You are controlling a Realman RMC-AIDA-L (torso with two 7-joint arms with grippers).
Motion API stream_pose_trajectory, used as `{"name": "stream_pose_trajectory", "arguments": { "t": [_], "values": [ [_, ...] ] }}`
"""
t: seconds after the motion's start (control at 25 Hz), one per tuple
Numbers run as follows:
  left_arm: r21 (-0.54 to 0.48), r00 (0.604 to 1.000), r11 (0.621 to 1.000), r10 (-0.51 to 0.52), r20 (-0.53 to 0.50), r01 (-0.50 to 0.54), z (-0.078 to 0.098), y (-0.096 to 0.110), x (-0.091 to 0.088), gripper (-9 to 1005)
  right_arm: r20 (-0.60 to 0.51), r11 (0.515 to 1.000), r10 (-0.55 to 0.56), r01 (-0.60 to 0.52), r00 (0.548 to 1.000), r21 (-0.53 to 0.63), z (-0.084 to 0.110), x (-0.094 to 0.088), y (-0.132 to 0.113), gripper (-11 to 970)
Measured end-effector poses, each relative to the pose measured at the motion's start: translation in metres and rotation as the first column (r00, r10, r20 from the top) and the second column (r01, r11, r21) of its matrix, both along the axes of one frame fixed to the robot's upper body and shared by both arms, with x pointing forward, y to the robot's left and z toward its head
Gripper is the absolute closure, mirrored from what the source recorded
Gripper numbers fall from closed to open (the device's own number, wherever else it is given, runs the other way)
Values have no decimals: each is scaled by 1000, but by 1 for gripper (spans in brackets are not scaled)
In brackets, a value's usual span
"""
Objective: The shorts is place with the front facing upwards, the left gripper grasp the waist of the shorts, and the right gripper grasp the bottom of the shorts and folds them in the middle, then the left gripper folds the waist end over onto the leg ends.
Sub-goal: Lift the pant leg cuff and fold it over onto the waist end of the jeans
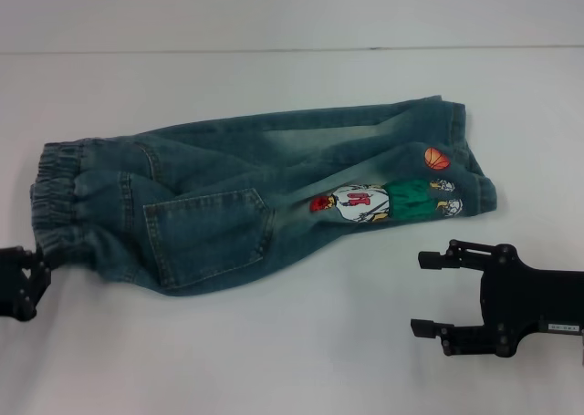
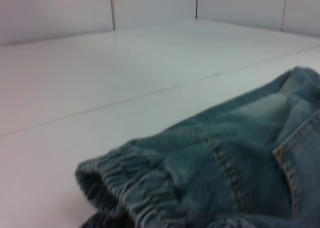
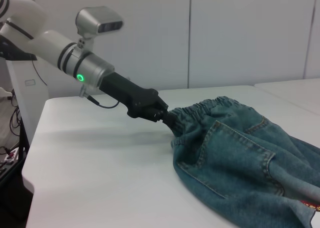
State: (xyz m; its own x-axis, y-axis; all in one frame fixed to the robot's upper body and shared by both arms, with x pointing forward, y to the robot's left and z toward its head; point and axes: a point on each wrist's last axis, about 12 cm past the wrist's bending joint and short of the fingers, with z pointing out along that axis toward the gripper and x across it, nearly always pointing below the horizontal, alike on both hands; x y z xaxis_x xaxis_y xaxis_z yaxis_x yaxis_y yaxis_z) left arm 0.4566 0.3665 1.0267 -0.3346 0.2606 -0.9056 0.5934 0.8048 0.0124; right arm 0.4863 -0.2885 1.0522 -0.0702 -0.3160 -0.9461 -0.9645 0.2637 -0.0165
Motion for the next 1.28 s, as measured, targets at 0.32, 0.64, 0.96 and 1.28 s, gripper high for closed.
{"name": "stream_pose_trajectory", "arguments": {
  "t": [0.32, 0.64, 0.96, 1.28],
  "values": [
    [-157, 997, 986, -50, 63, 59, 55, 5, 11, 946, 11, 999, -37, 37, 999, 19, 2, 2, -2, 121],
    [-249, 992, 964, -72, 107, 97, 108, 2, 36, 944, 38, 986, -159, 157, 987, 51, -3, 19, 5, 274],
    [-274, 973, 937, -183, 140, 216, 137, -24, 64, 943, 57, 978, -210, 209, 976, 24, -19, 46, 43, 465],
    [-291, 943, 899, -290, 164, 327, 159, -55, 86, 942, 96, 969, -249, 247, 964, 31, -23, 62, 71, 747]
  ]
}}
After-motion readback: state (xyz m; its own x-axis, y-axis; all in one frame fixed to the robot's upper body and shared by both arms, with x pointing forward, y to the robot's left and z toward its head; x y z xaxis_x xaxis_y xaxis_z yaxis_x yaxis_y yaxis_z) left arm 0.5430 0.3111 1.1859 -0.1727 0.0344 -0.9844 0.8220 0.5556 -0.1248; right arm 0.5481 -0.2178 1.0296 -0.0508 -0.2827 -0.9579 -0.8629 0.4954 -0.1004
